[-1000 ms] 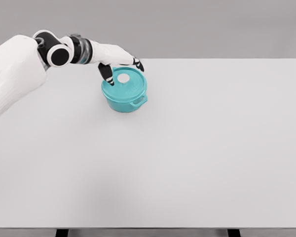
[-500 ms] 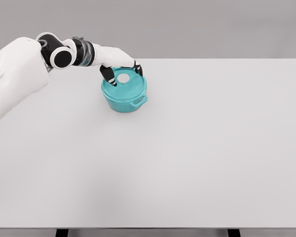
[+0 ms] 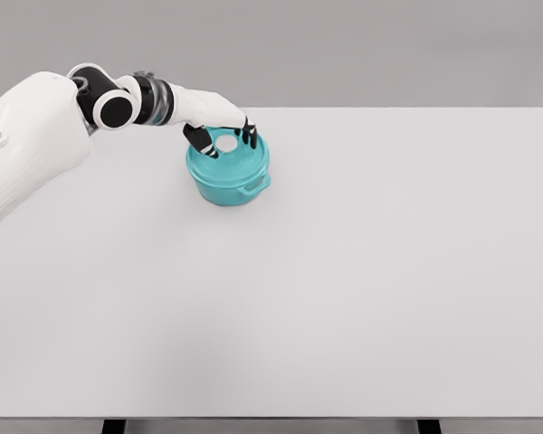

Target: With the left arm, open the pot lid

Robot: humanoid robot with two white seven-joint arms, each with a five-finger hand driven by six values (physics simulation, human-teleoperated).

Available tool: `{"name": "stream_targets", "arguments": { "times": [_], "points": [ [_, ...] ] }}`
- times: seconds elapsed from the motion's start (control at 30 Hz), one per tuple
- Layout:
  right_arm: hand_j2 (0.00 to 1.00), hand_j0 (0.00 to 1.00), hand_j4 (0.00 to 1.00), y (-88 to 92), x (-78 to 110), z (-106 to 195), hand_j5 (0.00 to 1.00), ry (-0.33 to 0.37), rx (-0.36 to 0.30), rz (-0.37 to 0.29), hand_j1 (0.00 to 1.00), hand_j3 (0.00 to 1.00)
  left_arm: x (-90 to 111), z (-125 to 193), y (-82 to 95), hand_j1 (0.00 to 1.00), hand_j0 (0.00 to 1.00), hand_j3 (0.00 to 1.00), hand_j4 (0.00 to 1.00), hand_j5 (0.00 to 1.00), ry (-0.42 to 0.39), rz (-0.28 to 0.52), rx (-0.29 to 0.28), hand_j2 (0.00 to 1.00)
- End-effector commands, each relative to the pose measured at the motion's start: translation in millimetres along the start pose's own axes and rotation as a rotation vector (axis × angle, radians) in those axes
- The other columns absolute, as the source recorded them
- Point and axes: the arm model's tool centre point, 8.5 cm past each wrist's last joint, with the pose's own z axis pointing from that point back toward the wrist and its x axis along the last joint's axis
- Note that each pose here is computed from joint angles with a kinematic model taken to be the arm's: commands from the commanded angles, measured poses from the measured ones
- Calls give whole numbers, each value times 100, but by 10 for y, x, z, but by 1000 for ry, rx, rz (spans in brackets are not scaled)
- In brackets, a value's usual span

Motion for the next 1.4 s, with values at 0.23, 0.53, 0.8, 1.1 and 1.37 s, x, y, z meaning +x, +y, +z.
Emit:
{"name": "stream_targets", "arguments": {
  "times": [0.23,0.53,0.8,1.1,1.37],
  "points": [
    [100,100,100,0,-2,0,100,1,0,-1,100,100,2,-7,-25,47,47,47,47,47,-4,4,-2,47],
    [100,100,100,0,0,0,100,0,0,0,100,100,-140,118,-66,39,39,39,39,39,24,8,-5,39],
    [100,100,100,-1,5,0,100,-2,0,0,100,100,-677,723,-242,39,39,39,39,39,129,8,-15,39],
    [100,100,100,0,0,0,100,0,0,0,100,100,-907,951,-704,40,40,40,40,40,159,-14,-107,40],
    [100,100,100,-1,5,0,100,-2,0,0,100,100,-895,905,-817,92,92,92,92,92,153,-1,-123,92]
  ]
}}
